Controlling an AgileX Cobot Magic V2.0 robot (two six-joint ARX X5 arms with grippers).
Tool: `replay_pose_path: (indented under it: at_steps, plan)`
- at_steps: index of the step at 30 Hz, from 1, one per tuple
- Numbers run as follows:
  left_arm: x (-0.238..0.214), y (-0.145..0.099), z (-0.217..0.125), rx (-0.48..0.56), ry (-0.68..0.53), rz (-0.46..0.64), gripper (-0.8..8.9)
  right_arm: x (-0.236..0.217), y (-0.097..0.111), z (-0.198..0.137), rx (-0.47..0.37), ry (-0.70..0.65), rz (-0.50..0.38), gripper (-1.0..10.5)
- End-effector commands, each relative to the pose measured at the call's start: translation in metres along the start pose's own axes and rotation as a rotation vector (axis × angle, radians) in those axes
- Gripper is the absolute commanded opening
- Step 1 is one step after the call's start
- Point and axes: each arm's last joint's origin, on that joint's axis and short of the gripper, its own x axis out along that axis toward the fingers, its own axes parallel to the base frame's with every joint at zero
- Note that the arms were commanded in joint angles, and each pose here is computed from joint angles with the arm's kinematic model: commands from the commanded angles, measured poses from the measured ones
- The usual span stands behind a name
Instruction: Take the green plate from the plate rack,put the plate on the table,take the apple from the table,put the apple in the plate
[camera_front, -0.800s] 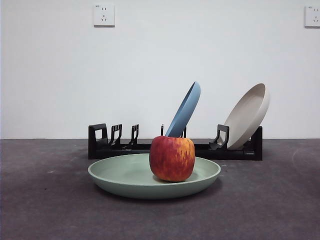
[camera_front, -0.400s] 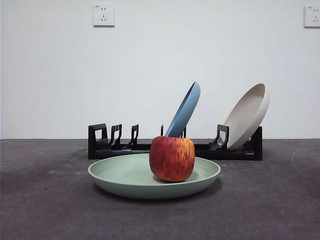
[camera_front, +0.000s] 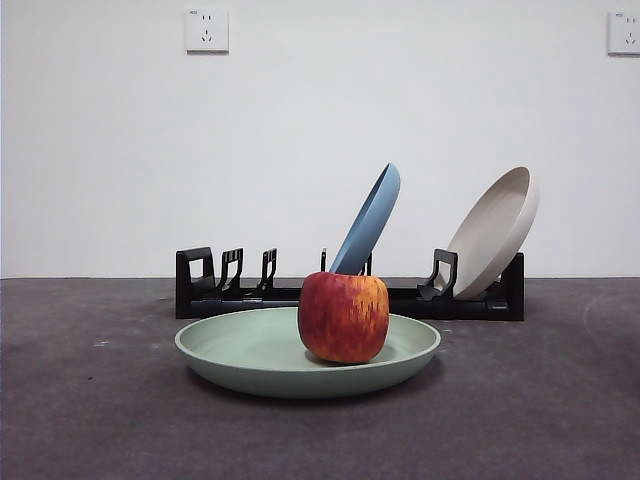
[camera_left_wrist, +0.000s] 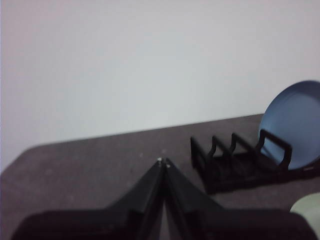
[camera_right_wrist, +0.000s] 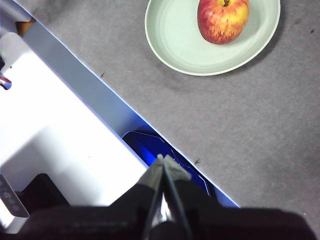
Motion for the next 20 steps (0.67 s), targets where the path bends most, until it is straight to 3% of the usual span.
replay_pose_path:
  at_steps: [1,16,20]
  plan:
    - [0.0,0.001,-0.015,-0.037,0.023,0.018,-0.03,0.0,0.0,0.0,0.004,-0.001,0.0,-0.1]
    - [-0.005,0.003,-0.06,-0.093,0.262,0.07,-0.03,0.0,0.0,0.0,0.004,-0.001,-0.001,-0.1]
    - [-0.005,0.003,-0.061,-0.094,0.268,0.069,-0.03,0.0,0.0,-0.001,0.004,-0.001,-0.001,-0.1]
